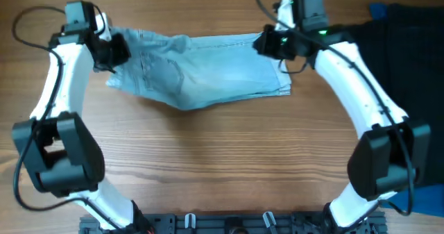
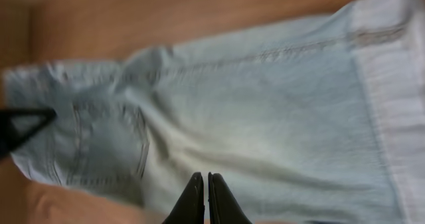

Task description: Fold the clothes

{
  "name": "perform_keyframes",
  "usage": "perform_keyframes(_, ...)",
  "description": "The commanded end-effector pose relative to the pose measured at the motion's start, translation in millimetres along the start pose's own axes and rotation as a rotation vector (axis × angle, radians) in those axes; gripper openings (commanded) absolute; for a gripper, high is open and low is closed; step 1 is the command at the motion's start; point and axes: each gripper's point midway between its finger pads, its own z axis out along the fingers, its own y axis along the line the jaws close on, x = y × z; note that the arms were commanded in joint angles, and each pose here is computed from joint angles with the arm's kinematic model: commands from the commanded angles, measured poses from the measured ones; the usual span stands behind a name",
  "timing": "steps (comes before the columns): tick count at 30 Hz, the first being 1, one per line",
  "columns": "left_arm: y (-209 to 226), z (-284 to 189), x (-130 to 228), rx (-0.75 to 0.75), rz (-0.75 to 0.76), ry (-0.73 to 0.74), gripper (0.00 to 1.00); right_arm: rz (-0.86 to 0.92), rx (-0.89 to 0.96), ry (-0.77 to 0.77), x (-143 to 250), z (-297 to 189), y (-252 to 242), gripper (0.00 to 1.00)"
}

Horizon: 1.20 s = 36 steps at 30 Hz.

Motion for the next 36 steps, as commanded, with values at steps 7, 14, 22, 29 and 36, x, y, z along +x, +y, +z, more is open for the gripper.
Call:
perform_keyframes(7,-74.1,-50.9,-27.5,0.056,0.137,-0.144,0.16,-0.015,-0.117,0.235,90.6,94.3,62.9,0.04)
perform_keyframes(14,-85.3,-70.6,-39.8,0.071,0.148,-0.177,0.17,-0.056,-0.046,0.243,126.5,149.2,68.5,0.04)
perform_keyframes(22,-92.2,-91.2,-47.0,0.077,0.152,-0.191,0.18,-0.046,-0.032,0.291,174.9,210.8,64.2,0.04)
perform_keyframes(29,-92.6,-90.9,-45.6,0.076,0.153,-0.187,0.18,-0.142,-0.209,0.188,111.3,144.7,109.8,0.04)
perform_keyframes(36,-96.2,-90.2,-42.9,0.079,0.160,-0.180,0.18,-0.065,-0.205,0.042,45.1,105.7,89.5,0.05)
